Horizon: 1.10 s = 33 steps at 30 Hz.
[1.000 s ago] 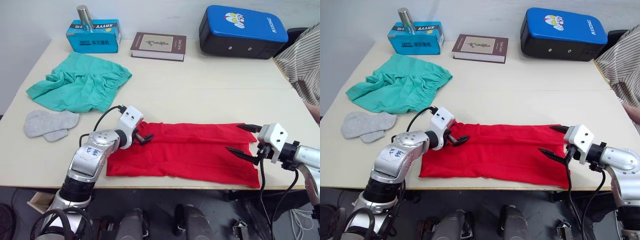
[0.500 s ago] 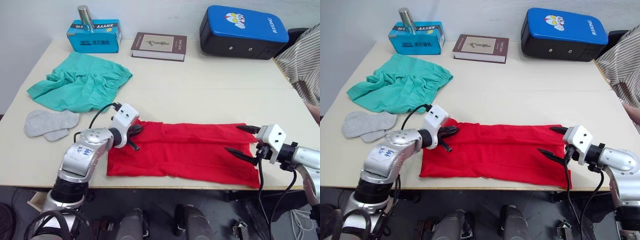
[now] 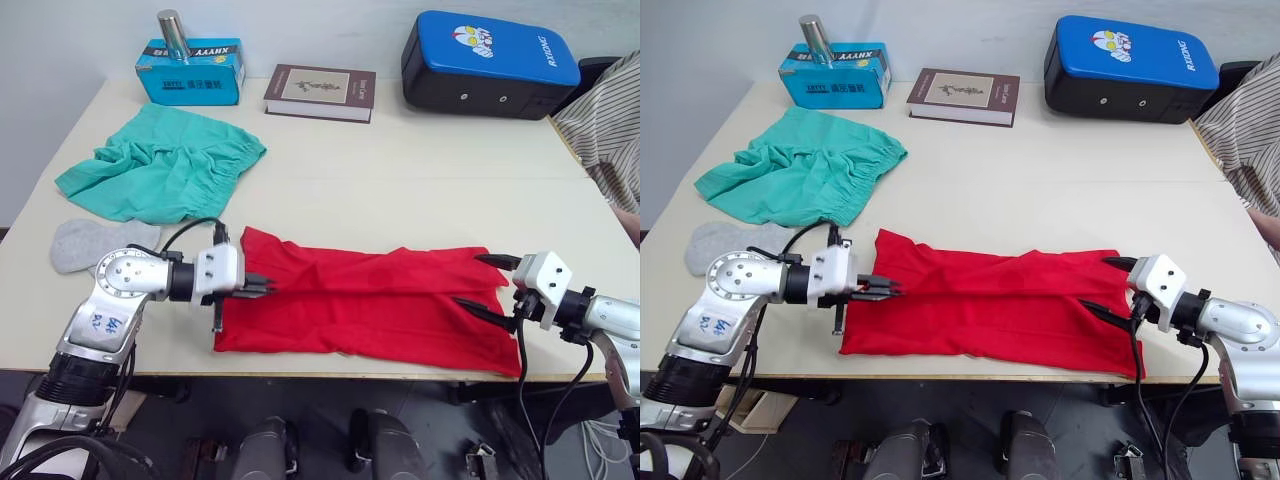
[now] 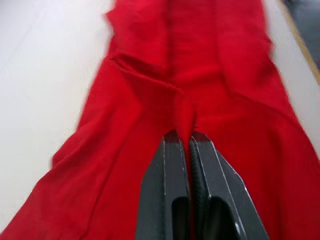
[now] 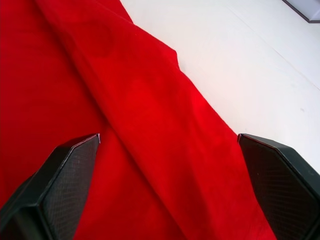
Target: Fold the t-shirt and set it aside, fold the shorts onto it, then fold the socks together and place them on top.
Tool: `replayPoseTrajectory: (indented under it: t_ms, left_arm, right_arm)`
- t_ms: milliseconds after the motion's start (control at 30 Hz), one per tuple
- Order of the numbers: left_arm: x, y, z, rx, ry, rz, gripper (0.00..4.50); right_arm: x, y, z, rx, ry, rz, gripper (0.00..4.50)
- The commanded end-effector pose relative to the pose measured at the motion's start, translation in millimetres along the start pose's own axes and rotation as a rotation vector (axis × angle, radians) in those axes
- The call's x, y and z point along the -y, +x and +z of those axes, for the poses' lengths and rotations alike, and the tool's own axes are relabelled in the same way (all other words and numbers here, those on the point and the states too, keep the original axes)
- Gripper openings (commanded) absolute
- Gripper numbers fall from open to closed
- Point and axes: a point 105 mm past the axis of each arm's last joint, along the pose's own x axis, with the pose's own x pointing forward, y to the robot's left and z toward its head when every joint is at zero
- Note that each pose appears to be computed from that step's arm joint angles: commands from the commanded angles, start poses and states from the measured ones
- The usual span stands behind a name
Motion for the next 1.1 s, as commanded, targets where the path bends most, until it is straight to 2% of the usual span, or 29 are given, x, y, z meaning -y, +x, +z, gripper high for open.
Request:
replayPoseTrajectory:
  t_ms: [33, 167, 200, 333, 433, 467, 533, 567, 600, 667, 800, 833, 933, 1033, 1100]
  left_arm:
    - [2.7, 4.5, -2.6, 0.002, 0.076, 0.006, 0.01]
    - [0.4, 12.7, -12.9, -0.003, 0.020, 0.057, 0.01]
    - [1.0, 14.2, -13.9, 0.013, -0.036, 0.067, 0.01]
    - [2.3, 10.3, -5.1, 0.080, -0.107, 0.075, 1.04]
    - [6.8, -12.9, 11.0, 0.164, -0.196, 0.026, 1.99]
    - [9.4, -20.0, 17.0, 0.187, -0.233, -0.003, 2.02]
    - [11.1, -29.9, 24.3, 0.203, -0.267, -0.027, 2.02]
    - [8.4, -33.6, 30.8, 0.242, -0.300, -0.019, 2.02]
    - [3.4, -35.2, 36.4, 0.276, -0.319, 0.007, 1.72]
    - [-7.0, -33.0, 41.7, 0.322, -0.352, 0.067, 1.45]
    - [-27.1, -13.4, 25.7, 0.276, -0.371, 0.220, 0.21]
    - [-32.2, -7.6, 18.3, 0.249, -0.370, 0.267, 0.04]
    - [-42.3, 17.4, 3.6, 0.229, -0.410, 0.369, 0.04]
    - [-34.1, 44.6, 5.6, 0.230, -0.387, 0.330, 0.04]
    - [-27.6, 59.9, 7.9, 0.228, -0.360, 0.306, 0.04]
  right_arm:
    - [1.8, -4.8, 2.7, 0.001, -0.015, -0.009, 4.50]
    - [1.4, -5.6, 0.3, -0.004, 0.001, -0.016, 4.50]
    - [1.4, -5.6, -0.6, 0.000, 0.027, -0.022, 4.50]
    - [2.0, -6.5, 2.9, 0.028, 0.092, -0.026, 4.50]
    - [-0.6, -8.4, 19.8, 0.086, 0.178, 0.052, 3.89]
    - [-2.8, -8.3, 25.2, 0.099, 0.210, 0.084, 3.58]
    - [-6.7, -5.3, 38.0, 0.133, 0.255, 0.132, 2.86]
    - [-8.7, -1.2, 46.3, 0.162, 0.280, 0.152, 2.42]
    - [-10.7, 3.9, 53.3, 0.184, 0.287, 0.165, 2.07]
    - [-15.1, 17.1, 61.0, 0.205, 0.277, 0.173, 1.53]
    - [-23.8, 50.2, 65.0, 0.214, 0.220, 0.134, 0.17]
    - [-25.9, 59.2, 66.3, 0.221, 0.211, 0.118, 0.02]
    - [-40.1, 92.7, 68.5, 0.230, 0.174, 0.081, 0.02]
    - [-67.5, 115.7, 69.8, 0.215, 0.098, 0.121, 0.02]
    - [-75.2, 122.6, 66.9, 0.205, 0.079, 0.104, 0.02]
